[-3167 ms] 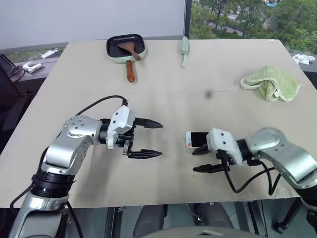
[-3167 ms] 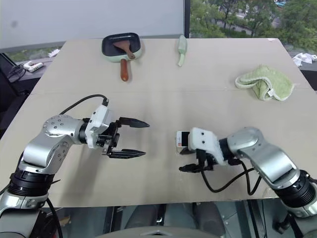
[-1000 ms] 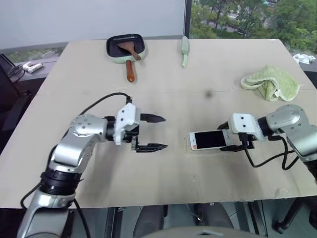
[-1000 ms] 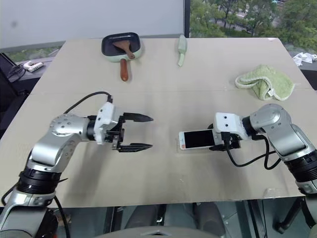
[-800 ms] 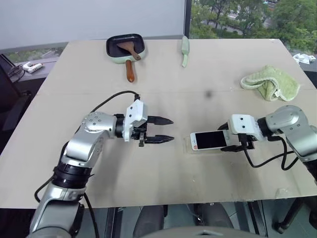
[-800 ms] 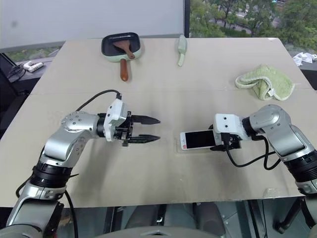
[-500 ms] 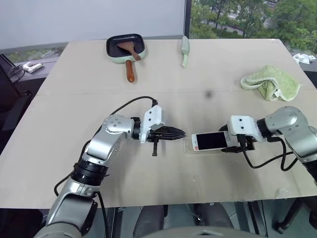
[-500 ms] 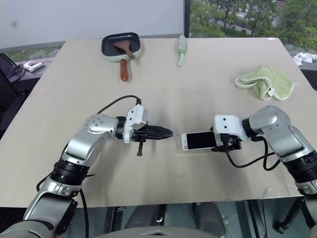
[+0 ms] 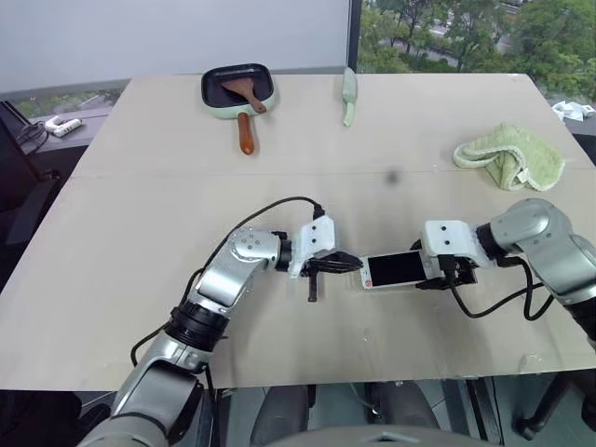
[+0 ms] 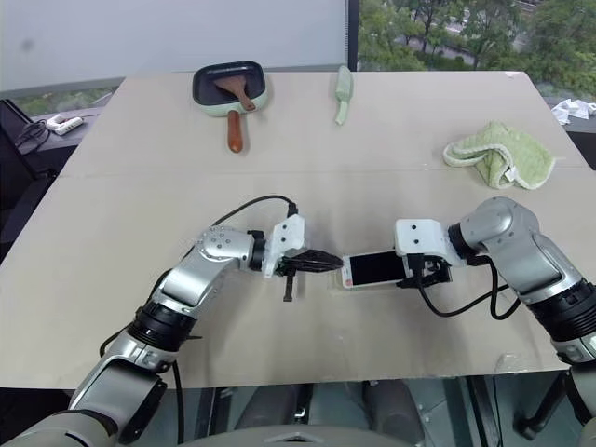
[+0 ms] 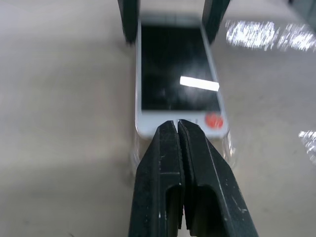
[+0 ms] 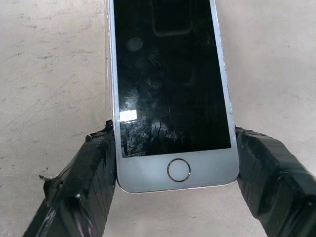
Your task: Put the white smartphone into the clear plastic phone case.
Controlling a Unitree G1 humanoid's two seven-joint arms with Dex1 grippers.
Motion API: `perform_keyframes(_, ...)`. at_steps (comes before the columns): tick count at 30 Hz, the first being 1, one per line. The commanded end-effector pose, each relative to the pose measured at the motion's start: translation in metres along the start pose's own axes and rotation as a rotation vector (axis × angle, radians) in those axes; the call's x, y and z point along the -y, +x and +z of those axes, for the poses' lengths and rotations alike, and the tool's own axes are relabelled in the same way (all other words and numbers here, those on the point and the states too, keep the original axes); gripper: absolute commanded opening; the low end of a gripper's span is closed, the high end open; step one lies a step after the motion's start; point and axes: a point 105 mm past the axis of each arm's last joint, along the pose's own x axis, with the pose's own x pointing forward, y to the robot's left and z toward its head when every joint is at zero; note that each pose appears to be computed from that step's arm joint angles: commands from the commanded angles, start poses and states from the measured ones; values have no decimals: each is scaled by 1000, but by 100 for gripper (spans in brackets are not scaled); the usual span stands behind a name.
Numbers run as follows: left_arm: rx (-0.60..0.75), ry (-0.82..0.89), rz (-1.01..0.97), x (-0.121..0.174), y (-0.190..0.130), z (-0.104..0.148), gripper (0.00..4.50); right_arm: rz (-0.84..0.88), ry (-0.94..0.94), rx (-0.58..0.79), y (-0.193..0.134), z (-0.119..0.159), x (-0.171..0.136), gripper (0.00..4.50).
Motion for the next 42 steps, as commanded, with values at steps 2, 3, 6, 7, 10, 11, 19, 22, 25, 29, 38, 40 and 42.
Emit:
perform_keyframes(2, -27, -1, -18, 9, 9, -3, 6, 11, -26, -5, 0, 7, -1, 306)
perform_keyframes(3, -47, 0, -21, 10, 10, -7, 6, 11, -25, -7, 0, 7, -1, 306)
perform_keyframes(6, -77, 27, 6, 7, 12, -13, 6, 14, -22, -17, 1, 6, -1, 306)
perform_keyframes(7, -54, 25, 17, 6, 13, -8, 6, 16, -22, -20, 1, 6, -2, 306)
perform_keyframes(10, 100, 3, 0, 10, 16, 19, 6, 15, -20, -22, 1, 6, -2, 306)
perform_keyframes(11, 148, 1, -2, 11, 16, 28, 6, 14, -19, -22, 0, 6, -2, 306)
perform_keyframes(19, 195, -8, 17, 9, 17, 32, 6, 15, -16, -22, 2, 7, -1, 306)
perform_keyframes(22, 127, -25, 6, 13, 18, 17, 6, 16, -13, -21, 2, 7, -1, 306)
perform_keyframes(25, 49, -34, 11, 13, 20, 2, 6, 16, -11, -24, 2, 7, -1, 306)
perform_keyframes(29, -4, -53, 14, 16, 24, -10, 6, 18, -3, -24, 2, 7, -2, 306)
perform_keyframes(38, -36, -64, 54, 12, 31, -19, 0, 27, 39, 25, -4, 18, -1, 437)
perform_keyframes(40, -38, -65, 54, 12, 31, -20, 0, 27, 54, 36, -9, 19, -2, 444)
perform_keyframes(42, -40, -65, 53, 12, 31, -21, 0, 29, 68, 47, -13, 21, -3, 444)
